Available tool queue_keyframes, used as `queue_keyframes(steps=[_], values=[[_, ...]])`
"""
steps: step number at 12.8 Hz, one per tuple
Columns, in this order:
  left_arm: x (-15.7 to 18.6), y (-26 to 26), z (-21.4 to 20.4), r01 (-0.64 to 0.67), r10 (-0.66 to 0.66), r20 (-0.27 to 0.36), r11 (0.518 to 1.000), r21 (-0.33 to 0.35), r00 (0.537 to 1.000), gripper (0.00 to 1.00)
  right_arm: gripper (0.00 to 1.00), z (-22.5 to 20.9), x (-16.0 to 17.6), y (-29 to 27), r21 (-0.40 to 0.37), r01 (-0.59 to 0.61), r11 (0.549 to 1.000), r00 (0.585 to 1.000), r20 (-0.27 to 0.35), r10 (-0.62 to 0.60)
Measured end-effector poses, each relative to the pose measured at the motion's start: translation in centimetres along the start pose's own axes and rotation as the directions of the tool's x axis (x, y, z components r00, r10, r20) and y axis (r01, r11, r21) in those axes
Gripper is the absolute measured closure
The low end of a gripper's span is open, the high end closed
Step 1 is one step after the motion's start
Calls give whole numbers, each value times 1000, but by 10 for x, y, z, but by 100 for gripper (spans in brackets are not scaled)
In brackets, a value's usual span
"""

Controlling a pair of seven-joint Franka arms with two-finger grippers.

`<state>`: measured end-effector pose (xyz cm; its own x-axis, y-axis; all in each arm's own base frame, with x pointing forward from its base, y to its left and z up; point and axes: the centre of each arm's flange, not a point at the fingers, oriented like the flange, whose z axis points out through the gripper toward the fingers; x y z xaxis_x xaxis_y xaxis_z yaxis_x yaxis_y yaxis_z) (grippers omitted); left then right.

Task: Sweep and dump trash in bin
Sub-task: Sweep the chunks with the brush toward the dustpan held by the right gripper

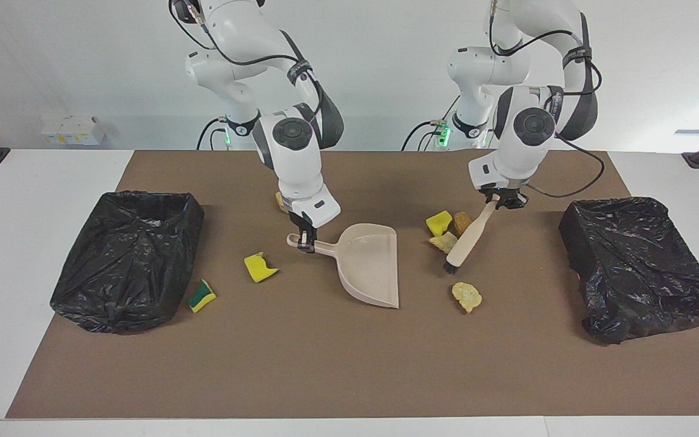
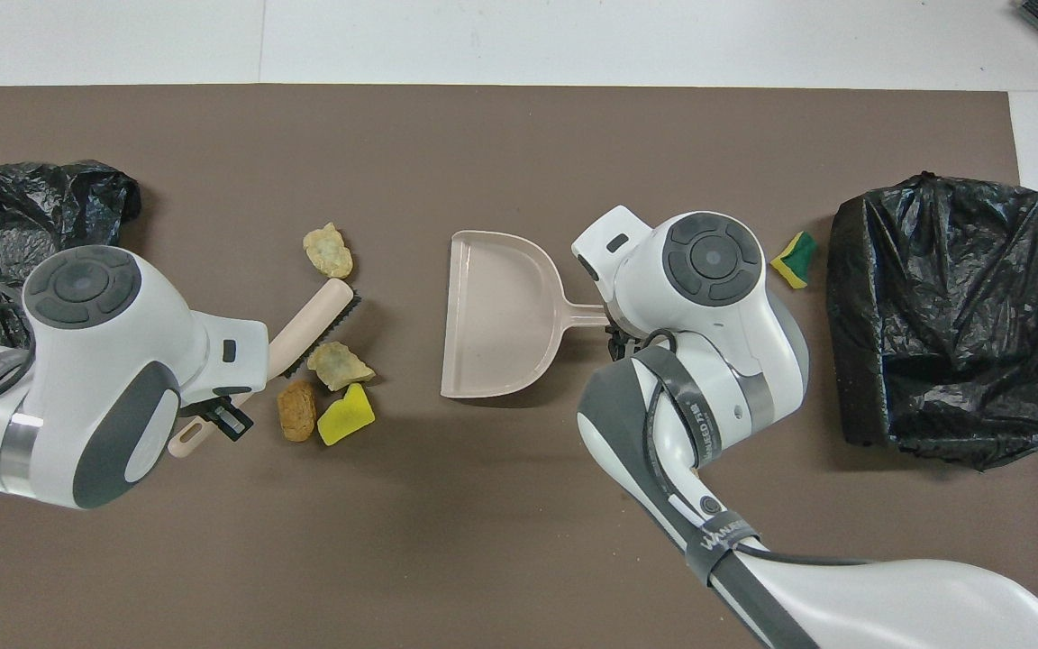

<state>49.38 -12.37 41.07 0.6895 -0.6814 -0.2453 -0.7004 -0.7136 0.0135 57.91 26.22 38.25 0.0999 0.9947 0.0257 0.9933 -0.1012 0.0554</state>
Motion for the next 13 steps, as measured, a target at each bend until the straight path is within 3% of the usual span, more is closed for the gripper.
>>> queue_keyframes(steps=[3, 5, 11, 13], values=[[7, -21, -23, -69, 76, -113, 995, 66, 991, 73, 68, 0, 0, 0, 0, 0, 1000, 1000, 0, 0], [15, -47, -26, -76, 89, -154, 993, 89, 984, 73, 68, 0, 0, 0, 0, 0, 1000, 1000, 0, 0], [80, -128, -22, -98, 142, -156, 961, 260, 978, 73, 68, 1, 0, 0, 1, 0, 1000, 1000, 0, 0], [93, -142, -12, -106, 150, -143, 954, 280, 978, 73, 68, 1, 0, 0, 1, 0, 1000, 1000, 1, 0]])
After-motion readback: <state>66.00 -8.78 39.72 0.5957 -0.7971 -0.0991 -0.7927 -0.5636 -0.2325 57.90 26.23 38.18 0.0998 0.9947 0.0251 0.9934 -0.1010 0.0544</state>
